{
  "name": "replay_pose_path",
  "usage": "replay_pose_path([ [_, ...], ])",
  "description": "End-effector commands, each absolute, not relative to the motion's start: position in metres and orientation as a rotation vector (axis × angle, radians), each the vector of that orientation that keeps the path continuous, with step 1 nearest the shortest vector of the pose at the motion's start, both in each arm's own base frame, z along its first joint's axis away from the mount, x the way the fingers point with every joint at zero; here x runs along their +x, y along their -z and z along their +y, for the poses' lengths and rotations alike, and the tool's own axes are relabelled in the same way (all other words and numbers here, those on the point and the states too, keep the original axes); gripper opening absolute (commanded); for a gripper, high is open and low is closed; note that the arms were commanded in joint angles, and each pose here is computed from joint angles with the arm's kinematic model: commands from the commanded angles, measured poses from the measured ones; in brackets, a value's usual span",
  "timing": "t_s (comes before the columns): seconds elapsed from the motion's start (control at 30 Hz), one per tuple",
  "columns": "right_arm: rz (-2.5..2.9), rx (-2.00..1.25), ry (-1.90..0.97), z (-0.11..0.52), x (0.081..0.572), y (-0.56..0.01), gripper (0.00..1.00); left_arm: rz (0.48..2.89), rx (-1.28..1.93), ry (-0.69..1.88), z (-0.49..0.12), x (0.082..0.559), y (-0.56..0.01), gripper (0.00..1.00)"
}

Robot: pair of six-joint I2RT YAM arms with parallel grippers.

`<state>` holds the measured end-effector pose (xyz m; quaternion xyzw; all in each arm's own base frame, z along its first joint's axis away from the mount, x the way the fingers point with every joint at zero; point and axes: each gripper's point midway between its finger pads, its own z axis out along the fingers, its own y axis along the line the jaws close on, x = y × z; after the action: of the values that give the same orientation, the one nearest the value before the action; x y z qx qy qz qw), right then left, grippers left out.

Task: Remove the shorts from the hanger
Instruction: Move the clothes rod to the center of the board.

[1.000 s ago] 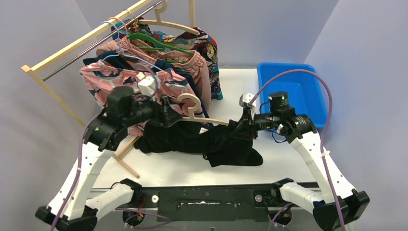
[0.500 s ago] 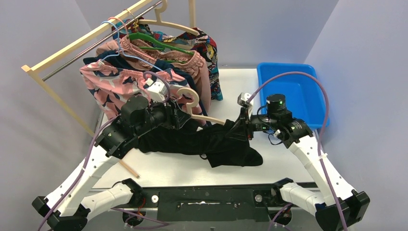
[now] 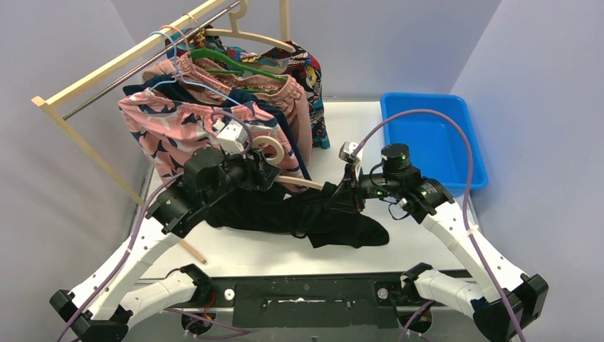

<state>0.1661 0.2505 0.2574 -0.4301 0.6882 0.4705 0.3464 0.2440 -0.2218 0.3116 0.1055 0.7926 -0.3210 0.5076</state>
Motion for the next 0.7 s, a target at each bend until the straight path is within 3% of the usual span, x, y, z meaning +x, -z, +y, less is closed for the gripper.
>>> replay_pose_path([
  [0.0,1.687,-1.095,-1.161,0.254,0.179,-0.276,0.05,1.848,0.061,0.608,-0.173,0.245,-0.327,0.65],
  [0.17,1.705,-1.077,-1.143,0.254,0.182,-0.269,0.06,1.703,-0.286,0.557,-0.105,0.222,-0.342,0.75],
  [0.37,1.724,-1.071,-1.122,0.255,0.191,-0.269,0.06,1.598,-0.571,0.518,-0.046,0.197,-0.349,0.77],
  [0.67,1.759,-1.044,-1.105,0.255,0.196,-0.265,0.06,1.492,-0.873,0.103,0.054,0.161,-0.361,0.79],
])
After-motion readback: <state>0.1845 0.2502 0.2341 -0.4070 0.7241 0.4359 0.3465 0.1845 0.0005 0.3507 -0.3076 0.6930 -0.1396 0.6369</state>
